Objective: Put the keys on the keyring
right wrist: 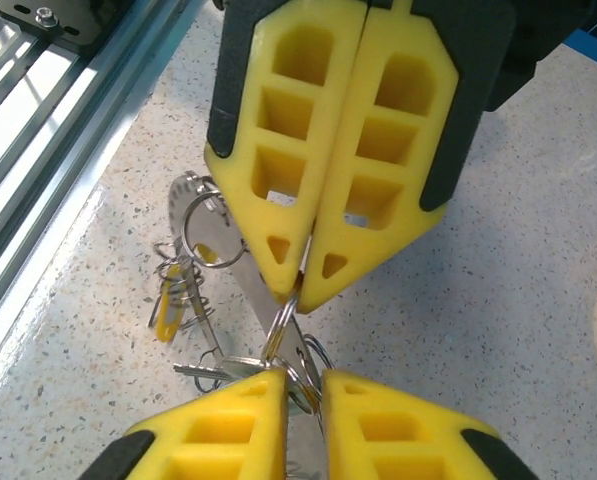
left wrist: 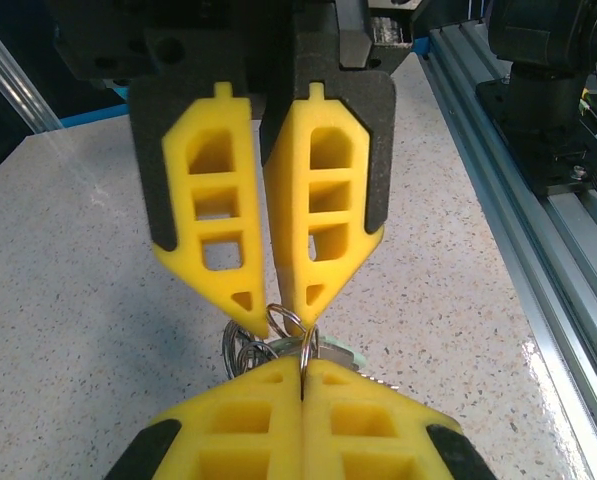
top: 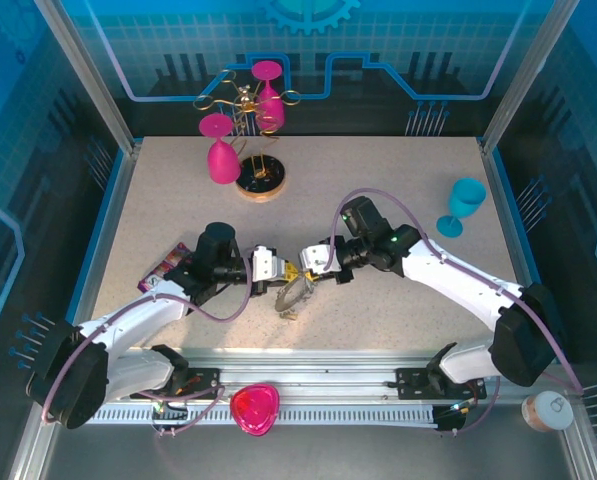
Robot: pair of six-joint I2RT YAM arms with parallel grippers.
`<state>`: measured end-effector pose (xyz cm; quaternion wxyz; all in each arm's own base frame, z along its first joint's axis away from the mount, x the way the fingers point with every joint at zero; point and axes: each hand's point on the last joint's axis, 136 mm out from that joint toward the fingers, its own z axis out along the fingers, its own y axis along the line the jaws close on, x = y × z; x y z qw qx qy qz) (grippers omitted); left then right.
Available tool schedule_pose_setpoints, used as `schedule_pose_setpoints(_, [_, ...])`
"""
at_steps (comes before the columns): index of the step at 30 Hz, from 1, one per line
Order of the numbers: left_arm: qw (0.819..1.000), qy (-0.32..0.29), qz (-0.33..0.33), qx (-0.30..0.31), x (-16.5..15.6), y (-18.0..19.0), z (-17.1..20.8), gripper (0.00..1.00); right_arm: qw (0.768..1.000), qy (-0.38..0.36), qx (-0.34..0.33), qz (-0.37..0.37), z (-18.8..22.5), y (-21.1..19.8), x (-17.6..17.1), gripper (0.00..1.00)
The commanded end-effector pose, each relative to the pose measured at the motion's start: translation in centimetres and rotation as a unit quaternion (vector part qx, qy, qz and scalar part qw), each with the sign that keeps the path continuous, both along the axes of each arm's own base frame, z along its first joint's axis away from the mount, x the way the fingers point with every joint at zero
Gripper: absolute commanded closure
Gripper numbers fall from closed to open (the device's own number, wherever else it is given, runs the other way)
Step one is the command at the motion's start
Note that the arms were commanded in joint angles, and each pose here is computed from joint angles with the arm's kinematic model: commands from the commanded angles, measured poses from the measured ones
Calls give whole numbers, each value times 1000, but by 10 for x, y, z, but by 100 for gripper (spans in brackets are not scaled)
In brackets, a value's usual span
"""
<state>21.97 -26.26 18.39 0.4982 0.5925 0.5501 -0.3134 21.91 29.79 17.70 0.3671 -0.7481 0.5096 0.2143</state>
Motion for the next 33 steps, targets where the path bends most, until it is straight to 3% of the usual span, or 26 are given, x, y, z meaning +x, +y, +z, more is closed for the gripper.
schedule_pose_setpoints(1, [999,-28,-15,-18,2,-4,16,100,1000,8,-7,14,1,2,-9,89])
schedule_pose_setpoints(7, [999,-25,6,-21,8,-3,15,100,1000,4,-10,-22,-3,0,-6,99])
schedule_pose_setpoints(18, [996,9,64,-57,20,0,22,100,990,-38,31,-133,-8,1,13,100])
schedule_pose_setpoints(26, [995,19,81,-60,22,2,16,100,987,3,61,-151,-6,5,6,80])
schedule_pose_setpoints(33, [995,18,80,-64,22,1,17,100,983,21,100,-155,2,10,7,77])
